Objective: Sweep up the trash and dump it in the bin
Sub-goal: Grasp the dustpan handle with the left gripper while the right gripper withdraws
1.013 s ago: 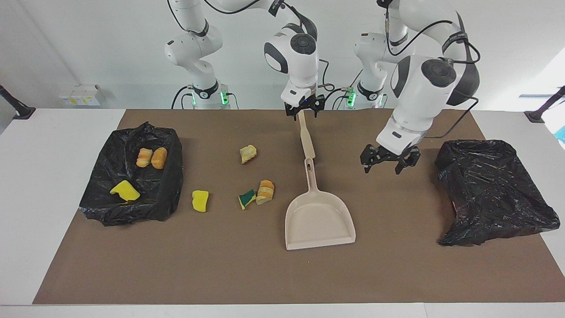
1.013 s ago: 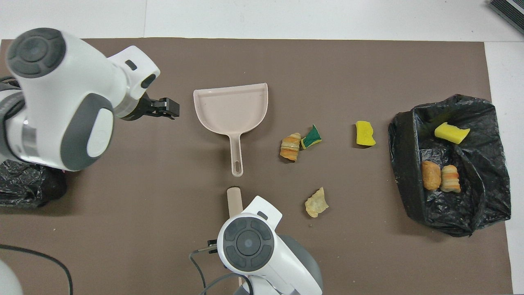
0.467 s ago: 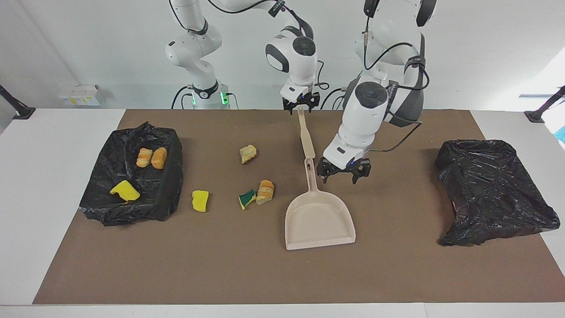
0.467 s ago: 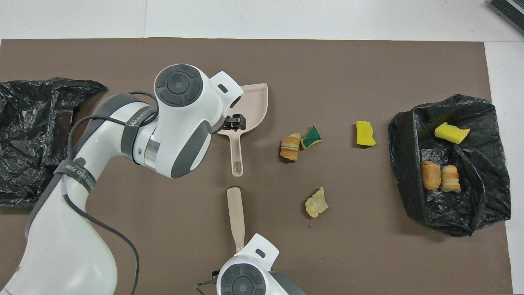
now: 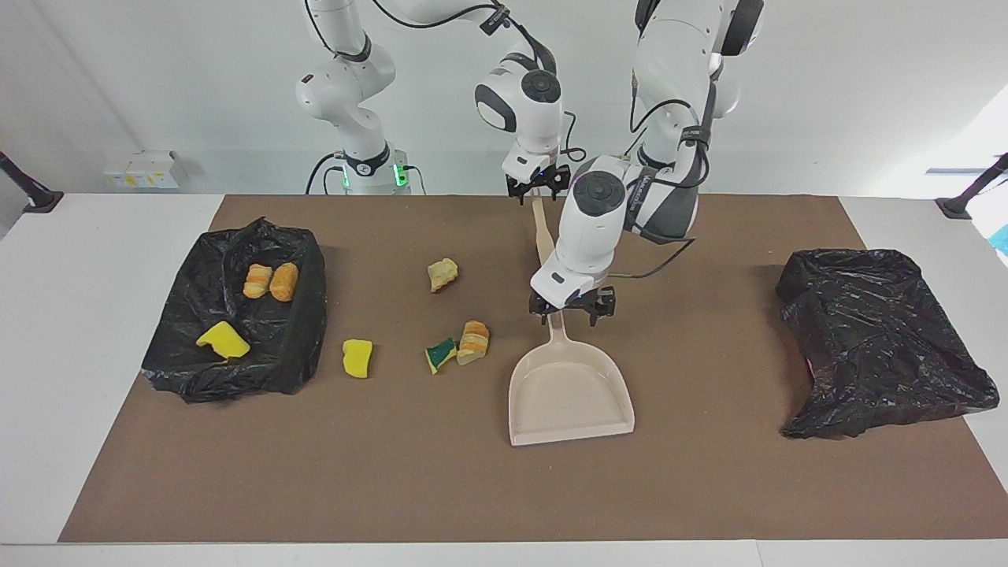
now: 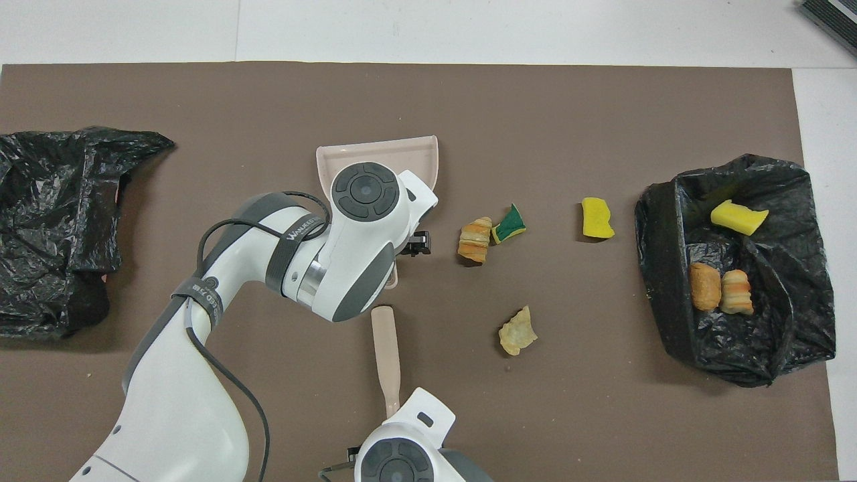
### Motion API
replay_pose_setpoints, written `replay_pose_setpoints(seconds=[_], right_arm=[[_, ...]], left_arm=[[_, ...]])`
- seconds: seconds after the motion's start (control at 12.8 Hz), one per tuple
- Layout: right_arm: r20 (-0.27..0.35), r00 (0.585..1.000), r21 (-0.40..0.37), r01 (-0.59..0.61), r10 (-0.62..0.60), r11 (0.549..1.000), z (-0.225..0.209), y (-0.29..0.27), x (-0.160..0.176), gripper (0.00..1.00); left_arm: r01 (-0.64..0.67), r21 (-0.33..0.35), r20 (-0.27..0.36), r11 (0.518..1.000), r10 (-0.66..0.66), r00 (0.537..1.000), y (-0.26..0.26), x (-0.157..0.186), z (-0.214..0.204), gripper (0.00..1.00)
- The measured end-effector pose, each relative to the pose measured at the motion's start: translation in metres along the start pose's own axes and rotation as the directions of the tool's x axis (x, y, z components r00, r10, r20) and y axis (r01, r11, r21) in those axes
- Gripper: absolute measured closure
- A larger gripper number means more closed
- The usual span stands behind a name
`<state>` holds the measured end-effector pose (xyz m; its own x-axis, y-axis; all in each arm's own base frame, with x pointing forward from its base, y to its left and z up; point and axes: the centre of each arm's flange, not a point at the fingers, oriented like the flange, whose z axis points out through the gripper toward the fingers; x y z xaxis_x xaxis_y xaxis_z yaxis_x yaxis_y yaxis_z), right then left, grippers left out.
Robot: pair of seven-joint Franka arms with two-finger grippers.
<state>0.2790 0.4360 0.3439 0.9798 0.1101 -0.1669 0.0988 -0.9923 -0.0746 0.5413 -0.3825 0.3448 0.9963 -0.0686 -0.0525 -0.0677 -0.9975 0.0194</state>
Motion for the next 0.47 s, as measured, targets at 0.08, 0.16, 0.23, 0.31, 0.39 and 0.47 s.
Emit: replay_pose_setpoints(seconds=[0.08,0.16,0.23,0.31,0.39,0.47], right_arm=[[0.0,1.0,0.0,-0.002,0.002,1.0,0.0,0.0,0.0,0.58],[0.0,1.0,0.0,-0.005,0.005,1.0,0.0,0.0,0.0,0.71],[0.0,1.0,0.0,-0.005,0.005,1.0,0.0,0.0,0.0,0.74],[0.0,1.0,0.0,-0.005,0.005,1.0,0.0,-0.0001,-0.0001,0.74],[-0.001,1.0,0.001,-0.005,0.005,1.0,-0.0002,-0.0003,0.0,0.74],[-0.004,1.0,0.004,-0.004,0.004,1.0,-0.001,-0.0009,0.0001,0.74]], left_arm=[[0.024,-0.024,0.015,0.999,-0.024,1.0,-0.0027,0.0015,-0.0016,0.09],[0.039,-0.035,0.025,0.999,-0.038,0.999,-0.0053,0.0025,-0.0033,0.09],[0.044,-0.033,0.038,0.998,-0.043,0.998,-0.0071,0.0019,-0.0044,0.18],[0.044,-0.024,0.055,0.999,-0.043,0.998,-0.0082,-0.0001,-0.0048,0.29],[0.043,-0.016,0.071,0.999,-0.042,0.997,-0.0091,-0.0024,-0.0052,0.29],[0.043,-0.011,0.082,0.999,-0.042,0.996,-0.0097,-0.004,-0.0063,0.4]])
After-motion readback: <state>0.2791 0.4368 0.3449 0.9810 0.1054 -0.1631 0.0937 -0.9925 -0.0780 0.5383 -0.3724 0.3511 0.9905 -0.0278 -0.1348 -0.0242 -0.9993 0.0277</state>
